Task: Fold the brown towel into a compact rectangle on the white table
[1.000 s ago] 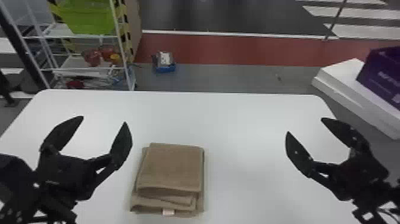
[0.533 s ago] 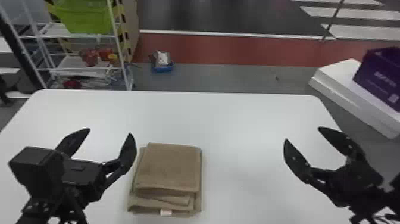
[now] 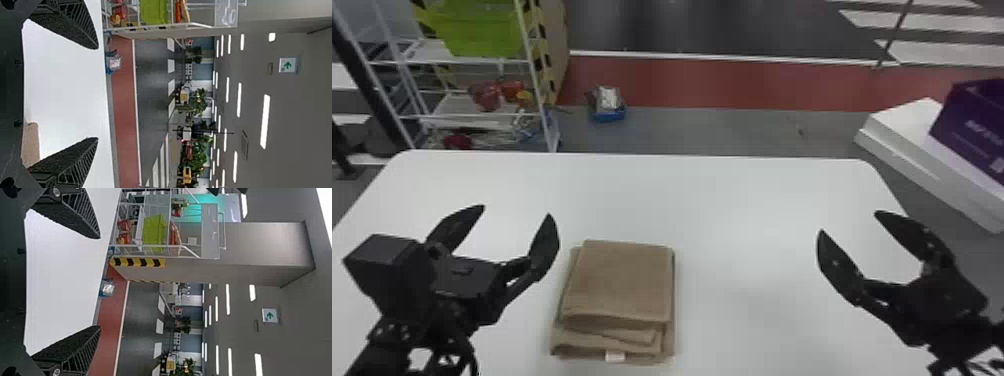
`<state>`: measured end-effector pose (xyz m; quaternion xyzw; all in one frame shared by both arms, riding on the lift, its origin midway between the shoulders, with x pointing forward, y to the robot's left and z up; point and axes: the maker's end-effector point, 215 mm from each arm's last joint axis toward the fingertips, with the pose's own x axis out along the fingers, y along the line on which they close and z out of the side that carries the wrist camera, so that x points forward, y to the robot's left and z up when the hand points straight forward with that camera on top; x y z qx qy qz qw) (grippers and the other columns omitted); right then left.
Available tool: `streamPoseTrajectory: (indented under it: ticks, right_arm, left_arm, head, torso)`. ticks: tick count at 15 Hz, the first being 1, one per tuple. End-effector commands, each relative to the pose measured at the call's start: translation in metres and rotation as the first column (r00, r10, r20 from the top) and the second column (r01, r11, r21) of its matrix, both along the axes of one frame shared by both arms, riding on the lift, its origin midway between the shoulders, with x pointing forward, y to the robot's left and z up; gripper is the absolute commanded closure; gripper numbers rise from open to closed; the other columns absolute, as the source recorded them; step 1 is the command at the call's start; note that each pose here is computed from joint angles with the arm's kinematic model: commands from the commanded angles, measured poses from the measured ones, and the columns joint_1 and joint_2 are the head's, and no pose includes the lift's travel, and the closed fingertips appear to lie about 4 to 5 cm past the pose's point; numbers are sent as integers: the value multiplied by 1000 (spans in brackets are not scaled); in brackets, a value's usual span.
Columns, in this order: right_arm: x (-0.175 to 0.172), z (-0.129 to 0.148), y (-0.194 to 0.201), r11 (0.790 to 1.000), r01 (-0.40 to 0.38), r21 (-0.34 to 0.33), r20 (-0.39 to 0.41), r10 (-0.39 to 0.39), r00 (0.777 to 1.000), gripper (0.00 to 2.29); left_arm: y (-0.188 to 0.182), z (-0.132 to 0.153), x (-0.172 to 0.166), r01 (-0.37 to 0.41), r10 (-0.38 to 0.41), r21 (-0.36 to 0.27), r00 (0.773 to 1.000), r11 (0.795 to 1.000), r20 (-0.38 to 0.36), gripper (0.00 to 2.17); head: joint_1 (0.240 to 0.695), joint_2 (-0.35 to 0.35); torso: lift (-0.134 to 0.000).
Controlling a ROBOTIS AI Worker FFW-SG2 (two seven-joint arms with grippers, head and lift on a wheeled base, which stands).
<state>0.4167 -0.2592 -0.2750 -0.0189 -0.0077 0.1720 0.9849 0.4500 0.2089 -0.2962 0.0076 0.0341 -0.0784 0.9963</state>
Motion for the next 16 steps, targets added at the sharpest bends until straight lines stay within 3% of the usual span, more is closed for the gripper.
streamPoseTrajectory:
  ticks: [1,4,16]
  right_arm:
    - [2,6,-3,1000,5,0,27,-5,1000,70]
    - [3,7,-17,1000,29,-3,40,-29,999,70]
    - [2,9,-29,999,49,-11,61,-48,997,76]
  left_arm:
    - [3,5,2,-8,8,-9,1000,1000,23,60]
    - [14,8,4,-24,26,-36,999,999,43,56]
    - [15,15,7,-33,37,-42,996,999,81,60]
  head:
    - [695,-65]
    - [695,-64]
    - [695,-80]
  torso:
    - [-123]
    - [-123]
    - [-123]
